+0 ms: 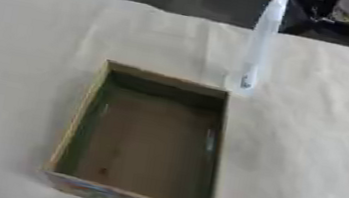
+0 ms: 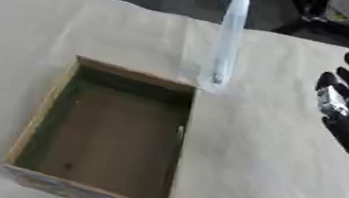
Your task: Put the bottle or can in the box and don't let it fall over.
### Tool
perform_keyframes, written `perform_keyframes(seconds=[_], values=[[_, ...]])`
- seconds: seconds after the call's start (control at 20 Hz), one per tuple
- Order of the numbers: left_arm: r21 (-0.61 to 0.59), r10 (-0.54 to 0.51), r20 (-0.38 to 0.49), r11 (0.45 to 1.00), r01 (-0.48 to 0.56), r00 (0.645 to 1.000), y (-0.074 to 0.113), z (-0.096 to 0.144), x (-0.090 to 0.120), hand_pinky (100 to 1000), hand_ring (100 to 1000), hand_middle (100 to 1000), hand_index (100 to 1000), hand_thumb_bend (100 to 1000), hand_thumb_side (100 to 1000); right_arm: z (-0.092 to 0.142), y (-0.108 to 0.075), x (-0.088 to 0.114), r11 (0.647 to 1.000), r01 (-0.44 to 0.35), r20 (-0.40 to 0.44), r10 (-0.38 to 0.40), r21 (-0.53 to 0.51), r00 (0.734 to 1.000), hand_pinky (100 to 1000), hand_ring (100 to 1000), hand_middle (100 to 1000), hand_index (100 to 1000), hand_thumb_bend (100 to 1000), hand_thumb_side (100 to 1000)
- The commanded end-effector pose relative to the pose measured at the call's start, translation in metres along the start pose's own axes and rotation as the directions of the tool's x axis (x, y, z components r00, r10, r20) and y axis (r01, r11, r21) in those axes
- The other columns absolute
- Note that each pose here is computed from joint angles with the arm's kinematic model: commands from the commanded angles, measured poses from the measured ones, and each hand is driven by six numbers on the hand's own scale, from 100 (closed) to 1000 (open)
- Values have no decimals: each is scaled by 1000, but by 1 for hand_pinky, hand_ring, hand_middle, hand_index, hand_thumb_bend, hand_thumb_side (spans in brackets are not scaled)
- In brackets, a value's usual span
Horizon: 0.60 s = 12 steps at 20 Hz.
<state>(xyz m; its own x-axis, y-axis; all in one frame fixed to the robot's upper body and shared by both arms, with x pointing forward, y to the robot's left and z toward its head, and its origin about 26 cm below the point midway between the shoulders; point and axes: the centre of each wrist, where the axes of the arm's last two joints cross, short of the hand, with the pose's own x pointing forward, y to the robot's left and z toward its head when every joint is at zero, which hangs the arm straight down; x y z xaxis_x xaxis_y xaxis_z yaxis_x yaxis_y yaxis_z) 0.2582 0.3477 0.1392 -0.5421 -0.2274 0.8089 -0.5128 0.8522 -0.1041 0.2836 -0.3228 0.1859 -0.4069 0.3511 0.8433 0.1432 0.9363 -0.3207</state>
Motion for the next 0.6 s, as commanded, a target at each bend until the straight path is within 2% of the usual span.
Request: perform_keyframes(seconds=[0.05, 0.25, 0.6], values=[[-26, 0, 35, 1000, 1, 999, -1, -5, 8, 1000, 785, 831, 744, 641, 455, -8, -7, 18, 999, -30, 29, 30, 21, 999, 1000, 1000, 1000, 1000, 100, 470], [-31, -1, 37, 1000, 3, 999, -1, -5, 9, 1000, 785, 831, 745, 641, 454, -14, -11, 26, 998, -51, 19, 50, 38, 999, 1000, 1000, 1000, 1000, 100, 470], [-44, 1, 40, 999, 1, 999, -2, -7, 10, 1000, 785, 830, 745, 641, 454, -3, -21, 17, 990, -126, -18, 127, 64, 992, 1000, 1000, 1000, 1000, 100, 470]])
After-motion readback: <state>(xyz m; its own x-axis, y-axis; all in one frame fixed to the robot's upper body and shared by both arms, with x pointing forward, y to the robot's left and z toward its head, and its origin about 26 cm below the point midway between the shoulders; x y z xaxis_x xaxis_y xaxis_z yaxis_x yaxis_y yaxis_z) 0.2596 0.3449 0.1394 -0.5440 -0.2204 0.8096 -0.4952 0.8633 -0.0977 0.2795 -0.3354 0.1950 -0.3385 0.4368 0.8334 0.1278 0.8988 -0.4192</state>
